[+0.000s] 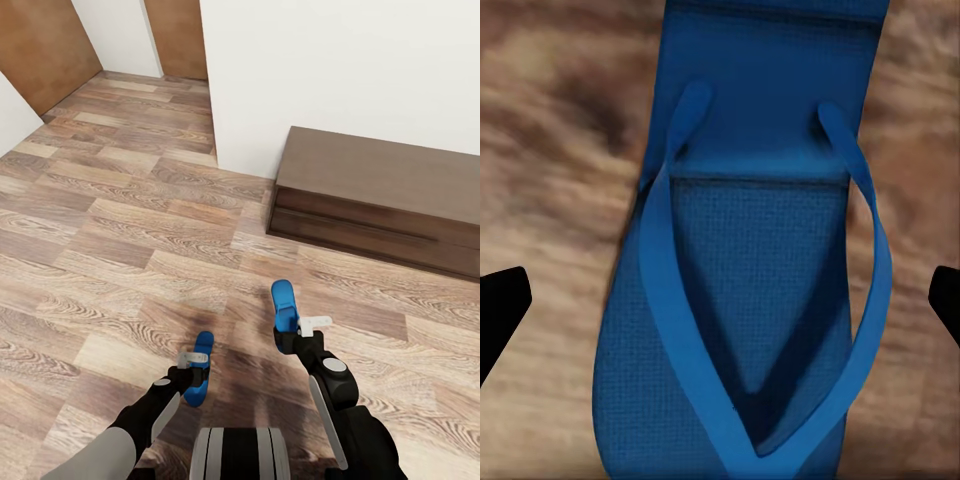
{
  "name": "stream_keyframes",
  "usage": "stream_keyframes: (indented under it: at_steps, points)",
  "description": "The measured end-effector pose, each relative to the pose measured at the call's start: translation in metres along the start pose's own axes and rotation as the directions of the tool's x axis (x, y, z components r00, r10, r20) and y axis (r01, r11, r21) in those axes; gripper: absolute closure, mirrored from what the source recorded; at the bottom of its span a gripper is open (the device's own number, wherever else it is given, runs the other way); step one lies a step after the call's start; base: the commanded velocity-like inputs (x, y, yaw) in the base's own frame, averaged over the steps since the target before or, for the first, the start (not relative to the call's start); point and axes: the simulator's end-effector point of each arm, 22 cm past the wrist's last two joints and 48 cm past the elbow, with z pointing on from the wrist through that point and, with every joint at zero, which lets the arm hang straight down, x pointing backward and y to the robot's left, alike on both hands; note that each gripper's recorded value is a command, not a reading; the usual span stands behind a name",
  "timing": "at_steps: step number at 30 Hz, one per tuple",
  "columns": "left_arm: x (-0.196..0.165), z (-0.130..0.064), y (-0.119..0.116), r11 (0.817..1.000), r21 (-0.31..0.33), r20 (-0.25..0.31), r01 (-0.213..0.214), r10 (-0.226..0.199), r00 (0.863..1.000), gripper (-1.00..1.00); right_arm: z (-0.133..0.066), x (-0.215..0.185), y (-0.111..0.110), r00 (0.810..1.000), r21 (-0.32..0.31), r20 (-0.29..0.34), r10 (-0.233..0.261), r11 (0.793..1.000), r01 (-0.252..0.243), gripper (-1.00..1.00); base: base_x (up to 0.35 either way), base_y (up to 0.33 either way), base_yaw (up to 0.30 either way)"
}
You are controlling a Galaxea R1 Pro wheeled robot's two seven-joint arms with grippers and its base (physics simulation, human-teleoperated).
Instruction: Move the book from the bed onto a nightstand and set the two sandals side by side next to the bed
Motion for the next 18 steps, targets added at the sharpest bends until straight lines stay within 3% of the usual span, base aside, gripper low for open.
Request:
stream_keyframes:
  at_steps: [18]
  points:
    - [0.01,0.006,-0.002,1.0,0.004,-0.016,0.004,-0.004,1.0,-1.0,0.006,0.009,-0.001,1.0,0.0,-0.018,0.001,1.0,-0.001,1.0,0.0,0.0,0.0]
